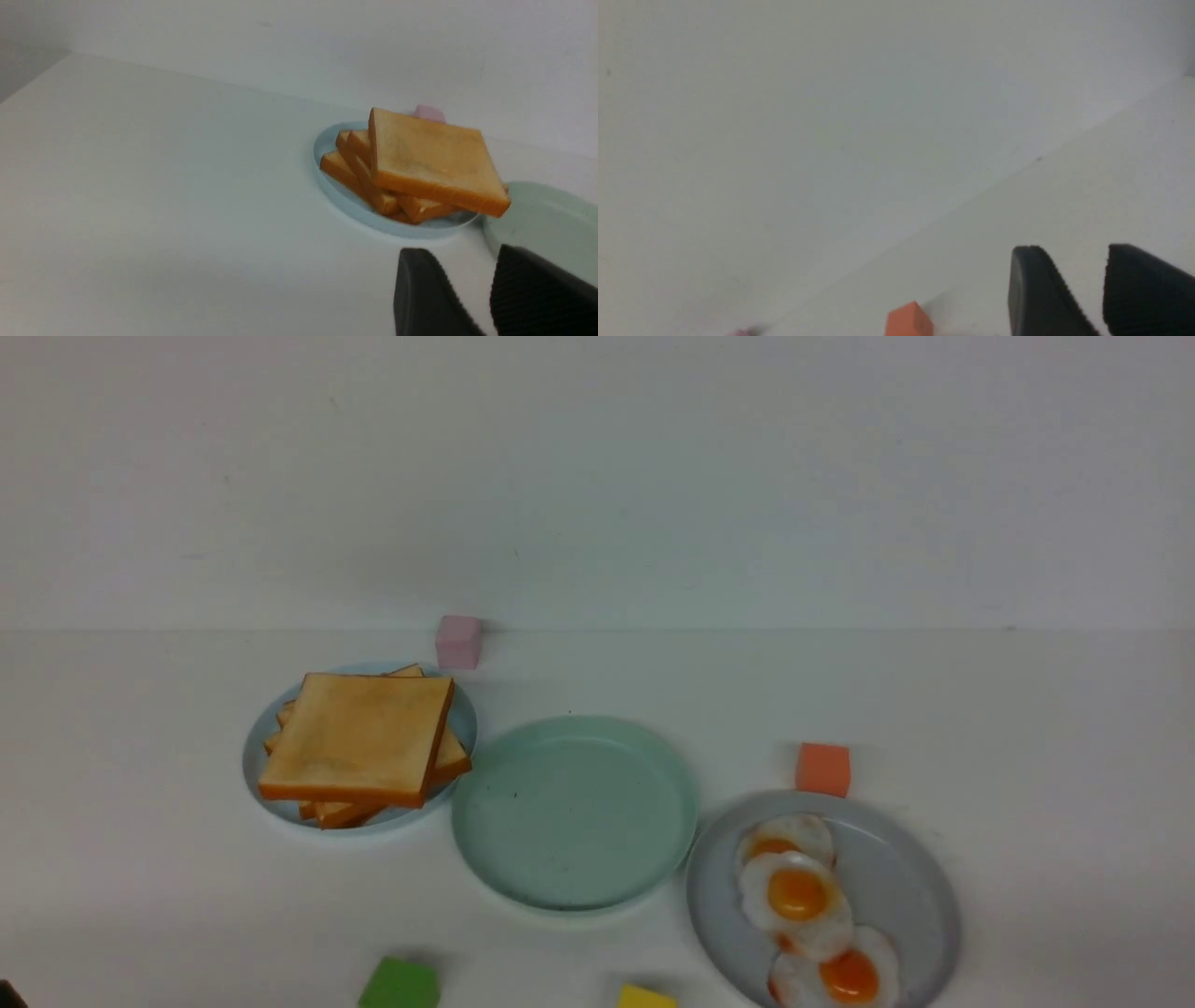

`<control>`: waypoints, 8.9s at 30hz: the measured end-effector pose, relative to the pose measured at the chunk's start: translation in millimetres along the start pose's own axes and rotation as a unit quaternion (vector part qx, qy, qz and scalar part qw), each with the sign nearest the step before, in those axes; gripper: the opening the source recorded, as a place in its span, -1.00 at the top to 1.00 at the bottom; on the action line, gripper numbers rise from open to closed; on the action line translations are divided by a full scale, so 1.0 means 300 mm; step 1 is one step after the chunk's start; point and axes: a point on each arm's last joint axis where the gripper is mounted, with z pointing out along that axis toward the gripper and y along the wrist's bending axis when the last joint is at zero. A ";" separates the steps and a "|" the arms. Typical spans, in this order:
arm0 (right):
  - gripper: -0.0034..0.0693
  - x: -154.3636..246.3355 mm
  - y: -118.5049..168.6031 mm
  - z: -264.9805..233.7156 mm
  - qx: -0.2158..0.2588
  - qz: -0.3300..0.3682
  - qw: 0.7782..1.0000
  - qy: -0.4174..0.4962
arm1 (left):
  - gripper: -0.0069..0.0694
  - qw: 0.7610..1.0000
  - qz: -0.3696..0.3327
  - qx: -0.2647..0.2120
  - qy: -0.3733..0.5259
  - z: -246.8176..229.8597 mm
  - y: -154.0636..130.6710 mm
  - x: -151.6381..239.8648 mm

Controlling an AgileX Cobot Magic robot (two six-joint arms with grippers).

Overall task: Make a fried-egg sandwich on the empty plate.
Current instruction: Use the left arm to grab a slice of bread, then use the left arm to put a slice of bread into the empty plate in the middle, then use the right arm to grab a fried egg, then use the right arm to place the fried egg on the slice of bread in the middle

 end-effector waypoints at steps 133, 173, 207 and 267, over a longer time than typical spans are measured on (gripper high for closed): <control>0.23 -0.186 0.419 0.147 -0.242 -0.219 0.800 0.504 | 0.52 0.822 -0.184 0.068 0.535 1.044 -0.338 0.088; 0.03 0.214 0.302 0.800 -0.079 -0.140 0.735 0.659 | 0.85 0.832 0.082 0.331 0.437 0.346 -0.416 -0.435; 0.03 0.393 0.175 0.952 -0.115 -0.112 0.706 0.690 | 0.85 0.821 0.073 0.334 0.457 0.329 -0.412 -0.419; 0.16 0.596 0.743 1.137 -0.153 -0.244 0.720 0.632 | 0.68 0.831 0.040 0.311 0.460 0.336 -0.412 -0.422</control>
